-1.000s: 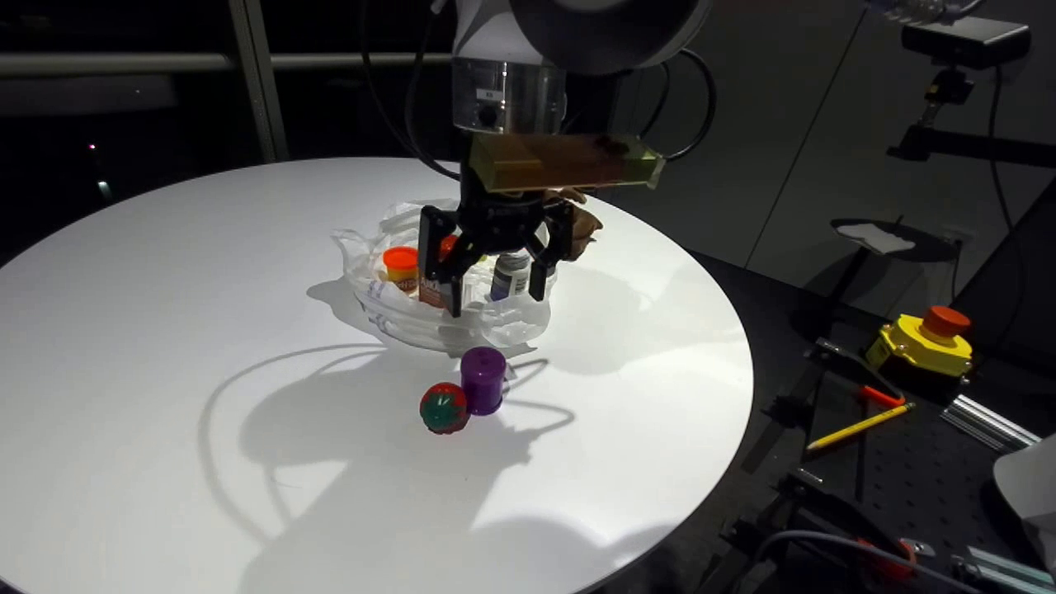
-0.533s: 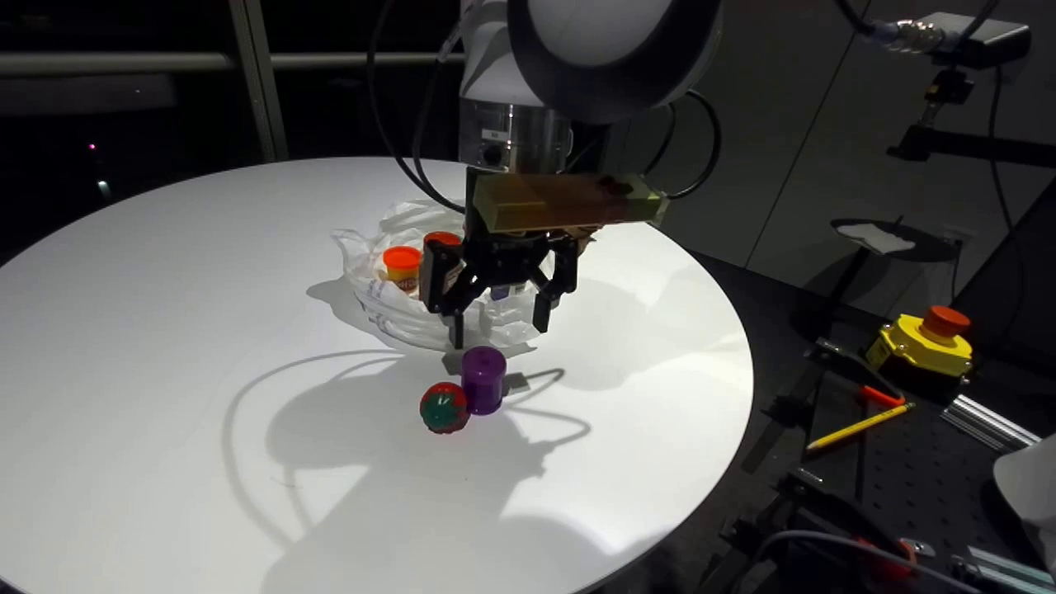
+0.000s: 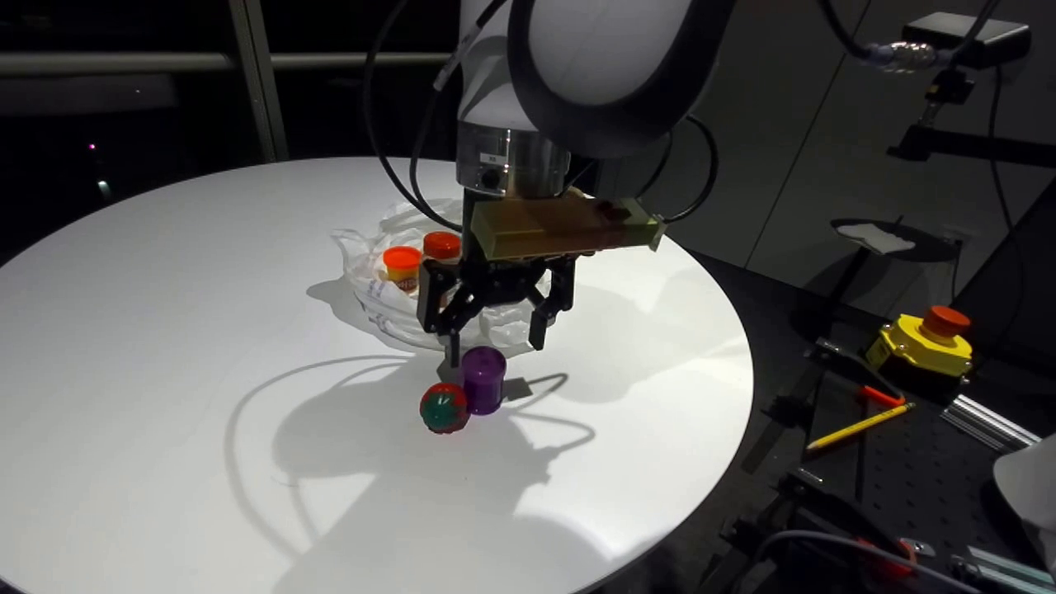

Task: Place the containers and strawberry toy in the white plastic

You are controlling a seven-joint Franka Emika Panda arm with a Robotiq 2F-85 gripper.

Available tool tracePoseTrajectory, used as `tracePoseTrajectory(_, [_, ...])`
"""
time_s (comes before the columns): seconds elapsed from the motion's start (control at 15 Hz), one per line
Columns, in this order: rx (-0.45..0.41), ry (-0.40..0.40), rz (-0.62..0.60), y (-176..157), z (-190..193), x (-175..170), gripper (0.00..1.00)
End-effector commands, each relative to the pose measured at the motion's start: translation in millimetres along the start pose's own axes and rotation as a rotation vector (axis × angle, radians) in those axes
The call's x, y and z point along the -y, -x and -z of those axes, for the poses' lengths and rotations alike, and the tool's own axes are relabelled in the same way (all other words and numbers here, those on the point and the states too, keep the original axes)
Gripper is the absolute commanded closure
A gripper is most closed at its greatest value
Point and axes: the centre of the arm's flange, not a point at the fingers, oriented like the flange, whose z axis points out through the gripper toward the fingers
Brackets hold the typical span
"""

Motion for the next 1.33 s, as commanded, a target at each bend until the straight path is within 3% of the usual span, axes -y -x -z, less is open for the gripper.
tracePoseTrajectory(0.0, [0.001,-0.025,-0.017,2,-6,6,0.00])
tracePoseTrajectory(0.13, [0.007,-0.029,-0.009,5,-11,9,0.00])
tracePoseTrajectory(0.2, [0.011,-0.034,-0.004,7,-12,11,0.25])
tracePoseTrajectory(0.33, [0.012,-0.043,-0.001,11,-15,15,0.34])
tracePoseTrajectory(0.67, [-0.020,-0.075,-0.004,16,-7,21,0.73])
tracePoseTrajectory(1.27, [-0.117,-0.101,0.060,27,65,39,0.73])
